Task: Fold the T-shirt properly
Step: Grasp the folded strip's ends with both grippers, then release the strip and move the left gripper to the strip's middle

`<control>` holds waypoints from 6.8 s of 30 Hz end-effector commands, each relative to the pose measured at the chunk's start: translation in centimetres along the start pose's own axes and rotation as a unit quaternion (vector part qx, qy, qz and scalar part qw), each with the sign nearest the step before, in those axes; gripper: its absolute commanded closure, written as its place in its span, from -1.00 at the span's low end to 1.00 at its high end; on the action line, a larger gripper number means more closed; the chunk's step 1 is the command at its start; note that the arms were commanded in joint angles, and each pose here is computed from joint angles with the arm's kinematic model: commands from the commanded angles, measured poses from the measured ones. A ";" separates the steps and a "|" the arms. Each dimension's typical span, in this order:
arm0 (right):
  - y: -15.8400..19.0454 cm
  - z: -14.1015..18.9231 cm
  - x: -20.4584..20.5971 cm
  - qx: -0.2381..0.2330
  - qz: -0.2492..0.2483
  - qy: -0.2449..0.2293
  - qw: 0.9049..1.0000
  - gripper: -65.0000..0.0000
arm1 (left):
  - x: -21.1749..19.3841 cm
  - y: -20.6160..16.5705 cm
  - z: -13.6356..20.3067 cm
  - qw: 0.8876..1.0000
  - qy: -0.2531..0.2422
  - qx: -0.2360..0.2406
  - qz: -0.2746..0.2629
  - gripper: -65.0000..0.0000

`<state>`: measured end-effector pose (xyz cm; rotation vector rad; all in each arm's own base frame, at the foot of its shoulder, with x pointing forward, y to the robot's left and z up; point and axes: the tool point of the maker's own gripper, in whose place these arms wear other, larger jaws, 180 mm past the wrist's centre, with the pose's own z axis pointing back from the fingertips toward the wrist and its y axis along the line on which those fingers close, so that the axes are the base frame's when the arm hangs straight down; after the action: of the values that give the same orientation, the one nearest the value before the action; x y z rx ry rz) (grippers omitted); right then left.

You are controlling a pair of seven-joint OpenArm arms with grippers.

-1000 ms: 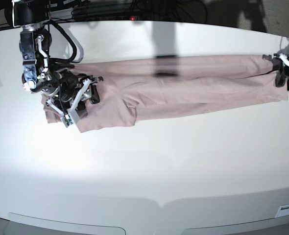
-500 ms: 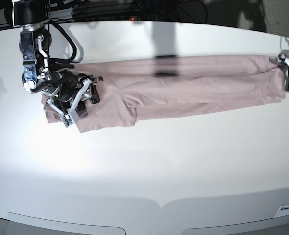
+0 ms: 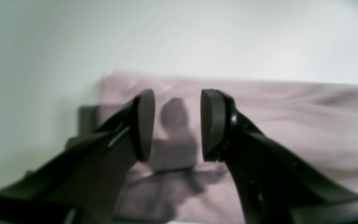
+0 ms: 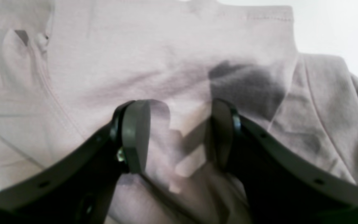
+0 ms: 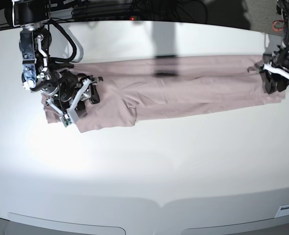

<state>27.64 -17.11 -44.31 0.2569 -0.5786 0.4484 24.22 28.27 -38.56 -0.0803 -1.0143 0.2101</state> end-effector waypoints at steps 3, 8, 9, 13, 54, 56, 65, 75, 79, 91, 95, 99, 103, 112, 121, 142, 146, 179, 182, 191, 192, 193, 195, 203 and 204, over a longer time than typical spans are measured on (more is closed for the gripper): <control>0.1 -0.3 0.6 0.000 0.002 0.007 1.000 0.01 | 1.7 0.1 -0.7 1.000 -0.029 0.004 -0.006 0.27; 1.7 -1.2 2.1 0.016 -0.007 -0.010 1.000 0.01 | -1.3 0.8 -1.5 1.000 0.009 0.021 -0.001 0.29; 2.2 -1.4 2.2 0.020 -0.010 -0.010 1.000 0.01 | -2.3 1.2 -1.7 0.999 0.022 0.026 0.003 0.29; 3.5 -2.0 2.2 0.032 -0.017 -0.008 0.999 0.01 | -5.9 2.6 -1.9 0.997 0.062 0.042 0.030 0.29; -6.1 1.5 5.8 -0.112 -0.082 -0.060 0.989 0.01 | -1.9 2.0 -11.7 0.990 0.096 0.000 -0.104 0.34; -6.3 1.6 6.5 -0.113 -0.081 -0.063 0.988 0.01 | -1.3 2.8 -11.5 0.990 0.094 0.006 -0.107 0.34; -6.6 1.8 7.4 -0.114 -0.079 -0.066 0.988 0.01 | 2.3 3.1 -11.5 0.999 0.011 -0.004 -0.038 0.34; -6.4 2.6 8.6 -0.117 -0.068 -0.078 0.988 0.01 | 7.4 1.9 -11.1 0.996 -0.062 -0.022 -0.054 0.34; -6.4 2.8 8.5 -0.119 -0.066 -0.073 0.988 0.01 | 11.6 1.1 -10.1 0.990 -0.099 -0.033 -0.093 0.34; -6.3 2.8 8.4 -0.118 -0.067 -0.070 0.988 0.01 | 15.3 -0.2 -8.8 0.973 -0.112 -0.022 -0.202 -0.40; -6.4 2.8 8.4 -0.118 -0.067 -0.070 0.988 0.01 | 15.1 -0.1 -8.8 0.973 -0.110 -0.021 -0.203 -0.40; -6.0 2.8 8.7 -0.109 -0.067 -0.077 0.989 0.01 | 13.9 0.7 -9.0 0.976 -0.068 -0.007 -0.206 -0.40; -3.6 4.0 11.4 -0.038 -0.061 -0.132 0.989 0.01 | 11.6 2.0 -9.1 0.986 0.019 0.001 -0.163 -0.40; -2.1 9.9 15.6 -0.018 -0.024 -0.205 0.978 0.01 | 16.2 7.2 -6.3 0.978 0.011 0.030 -0.207 -0.40; 0.1 16.3 18.5 0.009 0.001 -0.287 0.958 0.01 | 11.8 11.8 -5.8 0.988 0.081 -0.013 -0.133 -0.40; 0.5 17.2 17.4 0.020 -0.001 -0.267 0.964 0.01 | 7.8 7.3 -8.1 0.991 0.079 -0.081 -0.077 -0.40; 0.9 17.2 17.4 0.031 0.000 -0.266 0.963 0.01 | 7.7 8.1 -8.3 0.988 0.074 -0.062 -0.123 -0.40; 1.6 17.3 17.5 0.052 0.003 -0.270 0.961 0.01 | 1.6 6.8 -6.9 0.970 0.167 -0.126 0.121 -0.40; 1.6 17.4 17.6 0.052 0.003 -0.273 0.961 0.01 | 1.4 6.8 -6.8 0.970 0.171 -0.125 0.121 -0.40; 1.6 17.4 17.6 0.052 0.003 -0.273 0.961 0.01 | 1.7 5.3 -7.3 0.965 0.148 -0.148 0.157 -0.40; 1.6 17.4 17.6 0.052 0.003 -0.273 0.961 0.01 | 1.8 5.3 -7.3 0.965 0.148 -0.148 0.157 -0.40; 1.6 17.4 17.6 0.052 0.003 -0.273 0.961 0.01 | 1.8 5.4 -7.3 0.965 0.148 -0.147 0.156 -0.40; 1.6 17.4 17.6 0.052 0.003 -0.272 0.961 0.01 | 2.1 5.7 -7.2 0.966 0.145 -0.145 0.154 -0.40; 1.6 17.4 17.6 0.052 0.003 -0.272 0.961 0.01 | 4.5 7.8 -7.0 0.976 0.108 -0.125 0.144 0.92; 1.6 17.3 17.6 0.052 0.003 -0.271 0.961 0.01 | 4.9 8.0 -7.0 0.977 0.100 -0.122 0.143 1.00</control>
<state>31.52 -16.20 -21.66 0.4775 -1.0350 0.3889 30.30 35.99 -41.64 -0.4765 -0.7520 0.3417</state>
